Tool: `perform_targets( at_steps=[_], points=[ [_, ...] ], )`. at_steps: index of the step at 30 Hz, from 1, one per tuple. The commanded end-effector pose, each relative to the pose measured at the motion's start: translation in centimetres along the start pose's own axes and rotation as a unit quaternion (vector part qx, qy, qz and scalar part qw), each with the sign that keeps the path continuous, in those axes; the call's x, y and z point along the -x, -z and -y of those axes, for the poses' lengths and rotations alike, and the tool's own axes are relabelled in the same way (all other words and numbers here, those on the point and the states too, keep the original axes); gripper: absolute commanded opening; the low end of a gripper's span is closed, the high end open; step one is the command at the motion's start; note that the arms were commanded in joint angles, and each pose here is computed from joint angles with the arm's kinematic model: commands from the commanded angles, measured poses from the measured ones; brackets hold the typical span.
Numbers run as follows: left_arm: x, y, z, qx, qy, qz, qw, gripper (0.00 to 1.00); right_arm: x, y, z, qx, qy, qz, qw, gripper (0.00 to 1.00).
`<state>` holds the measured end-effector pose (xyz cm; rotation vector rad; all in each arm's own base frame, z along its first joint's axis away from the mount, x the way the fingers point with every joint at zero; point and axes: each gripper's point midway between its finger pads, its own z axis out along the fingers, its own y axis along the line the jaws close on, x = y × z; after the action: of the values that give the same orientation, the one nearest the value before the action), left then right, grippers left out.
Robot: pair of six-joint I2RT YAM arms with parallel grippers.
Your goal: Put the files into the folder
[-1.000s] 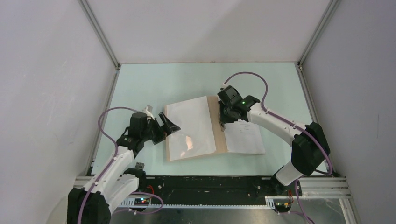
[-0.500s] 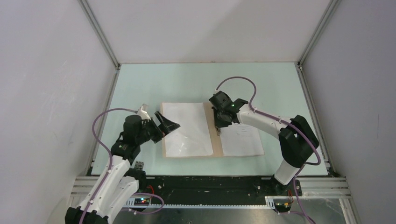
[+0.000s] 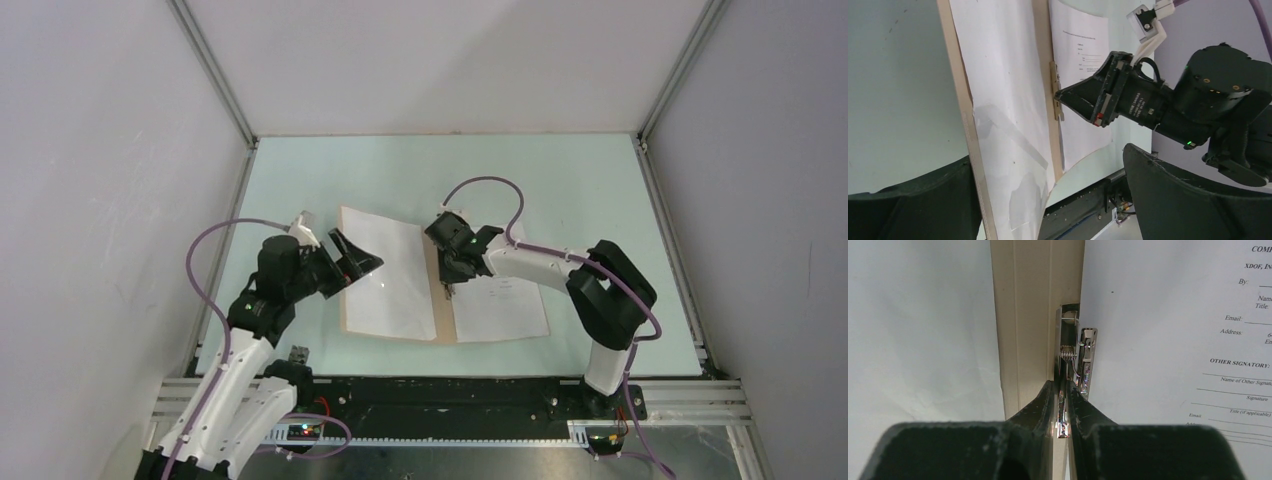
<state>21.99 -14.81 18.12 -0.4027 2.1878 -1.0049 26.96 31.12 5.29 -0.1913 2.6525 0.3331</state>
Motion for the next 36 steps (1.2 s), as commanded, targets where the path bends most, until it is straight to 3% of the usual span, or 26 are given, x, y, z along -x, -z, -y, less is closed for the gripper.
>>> perform_targets(
  at_steps=[1,11,25,36],
  points=[
    [0.1,0.8,1.0,0.006,-0.040,0.002,0.999,1.00,1.8,-0.3,-2.4,0.022,-0.020,0.041,0.999,0.00],
    [0.1,1.6,2.9,0.031,-0.073,0.013,0.997,0.99,1.4,-0.6,-4.3,0.046,-0.022,0.036,0.998,0.02],
    [-0.6,1.3,6.5,0.033,-0.106,0.003,0.994,0.98,1.2,0.3,-5.5,0.070,-0.037,0.031,0.996,0.43],
    [0.2,-0.2,10.2,0.032,-0.132,0.007,0.991,0.98,1.2,0.0,-6.3,0.109,-0.086,0.008,0.990,0.45]
  ],
)
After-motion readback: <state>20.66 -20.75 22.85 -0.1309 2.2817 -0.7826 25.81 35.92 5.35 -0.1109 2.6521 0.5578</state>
